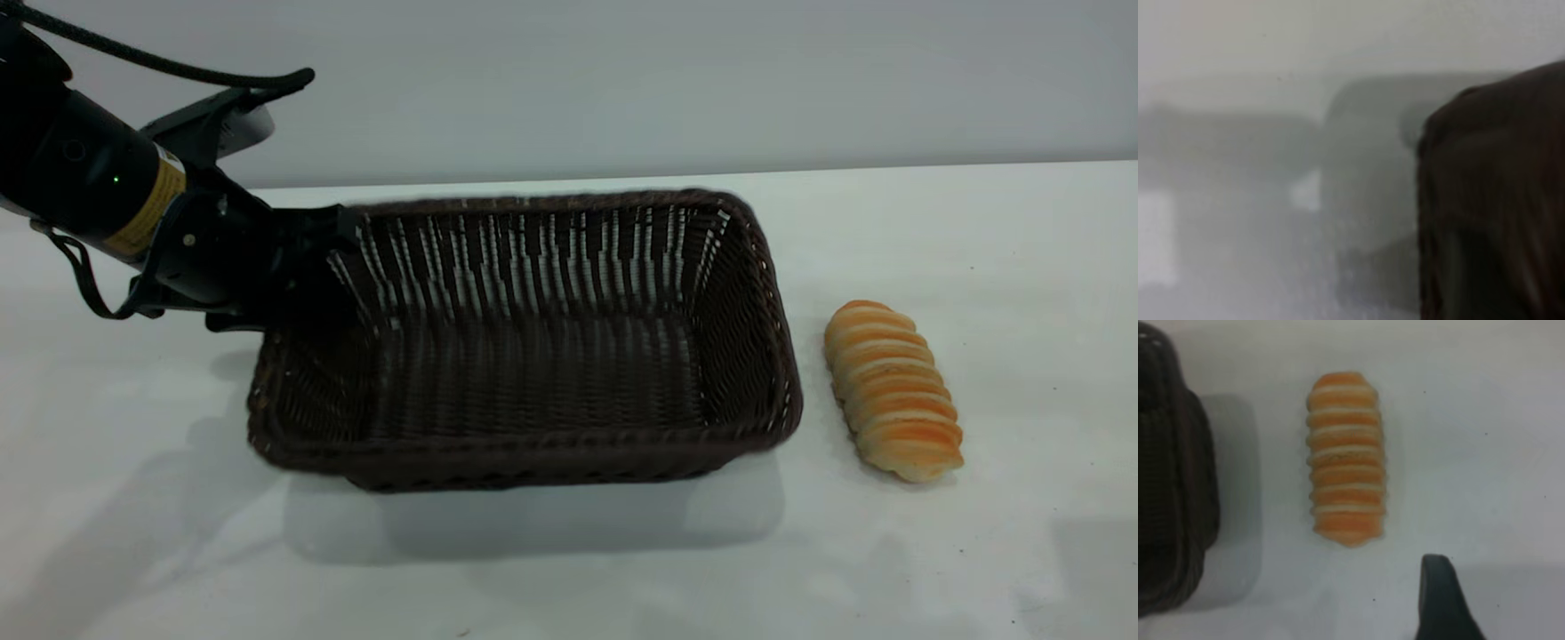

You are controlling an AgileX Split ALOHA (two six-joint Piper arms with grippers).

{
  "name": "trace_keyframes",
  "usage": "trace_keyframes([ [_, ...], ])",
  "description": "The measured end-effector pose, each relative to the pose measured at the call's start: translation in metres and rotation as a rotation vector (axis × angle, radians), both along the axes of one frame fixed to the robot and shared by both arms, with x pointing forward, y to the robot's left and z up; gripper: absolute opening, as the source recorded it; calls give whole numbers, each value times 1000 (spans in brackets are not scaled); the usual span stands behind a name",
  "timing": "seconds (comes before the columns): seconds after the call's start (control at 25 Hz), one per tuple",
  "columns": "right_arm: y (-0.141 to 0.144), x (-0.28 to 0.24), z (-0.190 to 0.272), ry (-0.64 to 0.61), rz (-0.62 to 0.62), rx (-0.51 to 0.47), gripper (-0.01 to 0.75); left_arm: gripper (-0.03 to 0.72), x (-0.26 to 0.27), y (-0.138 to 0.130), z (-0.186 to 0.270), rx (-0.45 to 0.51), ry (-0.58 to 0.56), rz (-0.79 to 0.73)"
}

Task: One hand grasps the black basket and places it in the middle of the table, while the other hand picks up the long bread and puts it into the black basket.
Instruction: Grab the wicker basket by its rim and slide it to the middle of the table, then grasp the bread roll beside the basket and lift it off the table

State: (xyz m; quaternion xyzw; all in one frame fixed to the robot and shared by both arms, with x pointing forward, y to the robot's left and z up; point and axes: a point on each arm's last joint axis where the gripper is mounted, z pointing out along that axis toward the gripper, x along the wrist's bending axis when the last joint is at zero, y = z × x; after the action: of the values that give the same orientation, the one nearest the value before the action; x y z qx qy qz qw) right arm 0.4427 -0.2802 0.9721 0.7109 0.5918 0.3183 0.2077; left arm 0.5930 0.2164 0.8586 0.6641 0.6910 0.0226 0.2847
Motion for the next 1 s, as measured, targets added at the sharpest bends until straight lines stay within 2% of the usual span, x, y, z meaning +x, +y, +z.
trace_keyframes([
  [0.16, 0, 0, 0, 0, 2, 1, 427, 608, 0, -1, 7, -26, -2, 22],
  [0.24, 0, 0, 0, 0, 7, -4, 427, 658, 0, -2, 11, -34, -11, 21],
  [0.4, 1, 0, 0, 4, 8, -4, 435, 661, 1, -2, 28, -45, -54, 20],
  [0.56, 1, 0, -3, 18, 13, -9, 478, 651, 0, -2, 67, -64, -159, 17],
  [0.76, 1, 6, -21, 108, 5, -5, 521, 644, -12, 2, 137, -72, -368, 7],
  [1.0, 12, 16, -51, 208, 44, -24, 526, 640, -41, 9, 213, -75, -608, 10],
])
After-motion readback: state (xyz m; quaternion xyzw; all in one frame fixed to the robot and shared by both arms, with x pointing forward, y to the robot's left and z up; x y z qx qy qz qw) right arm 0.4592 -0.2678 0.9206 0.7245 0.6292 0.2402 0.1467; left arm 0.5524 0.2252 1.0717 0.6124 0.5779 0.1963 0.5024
